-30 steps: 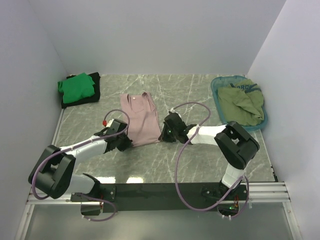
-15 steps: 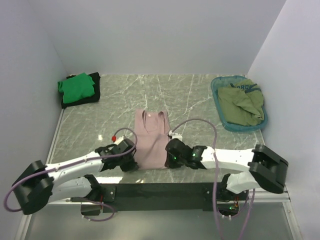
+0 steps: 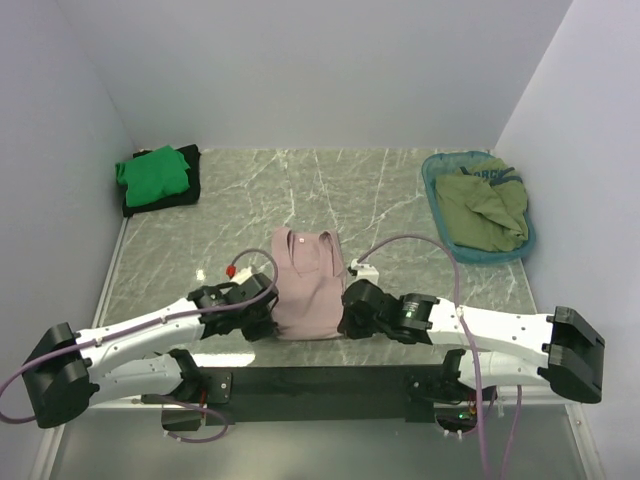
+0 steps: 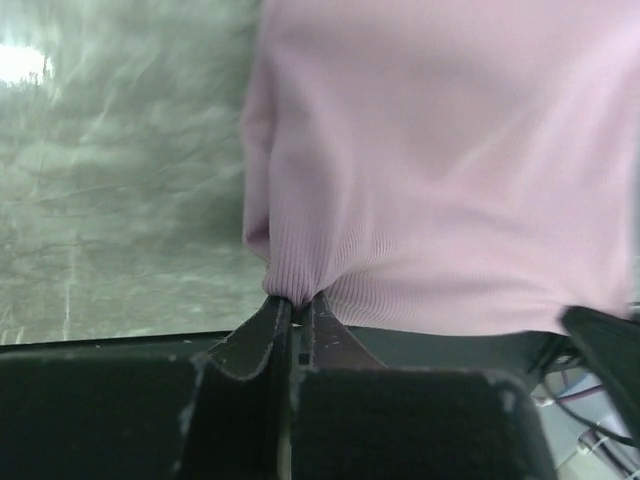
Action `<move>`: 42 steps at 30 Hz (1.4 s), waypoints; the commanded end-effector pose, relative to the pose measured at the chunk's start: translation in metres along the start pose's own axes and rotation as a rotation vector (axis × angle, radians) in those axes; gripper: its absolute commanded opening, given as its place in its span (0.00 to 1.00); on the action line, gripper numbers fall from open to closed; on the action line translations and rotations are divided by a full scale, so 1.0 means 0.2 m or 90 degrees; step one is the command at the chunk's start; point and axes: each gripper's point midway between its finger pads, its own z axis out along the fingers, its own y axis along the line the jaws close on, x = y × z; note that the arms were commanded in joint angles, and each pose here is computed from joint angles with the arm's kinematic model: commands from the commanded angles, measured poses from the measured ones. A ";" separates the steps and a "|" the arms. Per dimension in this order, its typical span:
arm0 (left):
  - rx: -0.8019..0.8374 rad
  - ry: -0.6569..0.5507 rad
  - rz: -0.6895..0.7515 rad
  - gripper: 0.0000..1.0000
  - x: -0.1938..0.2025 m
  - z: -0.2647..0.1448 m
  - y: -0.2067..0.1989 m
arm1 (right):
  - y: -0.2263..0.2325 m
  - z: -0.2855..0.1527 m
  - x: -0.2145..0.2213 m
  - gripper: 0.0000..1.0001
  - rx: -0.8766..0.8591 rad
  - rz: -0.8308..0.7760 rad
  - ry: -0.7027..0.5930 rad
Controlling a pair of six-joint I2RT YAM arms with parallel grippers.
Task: Fold and stack the tank tops
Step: Fold the tank top
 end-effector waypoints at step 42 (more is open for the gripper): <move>0.220 -0.183 -0.058 0.53 -1.83 0.55 -0.77 | -0.38 0.76 -1.66 0.41 0.078 0.095 -0.105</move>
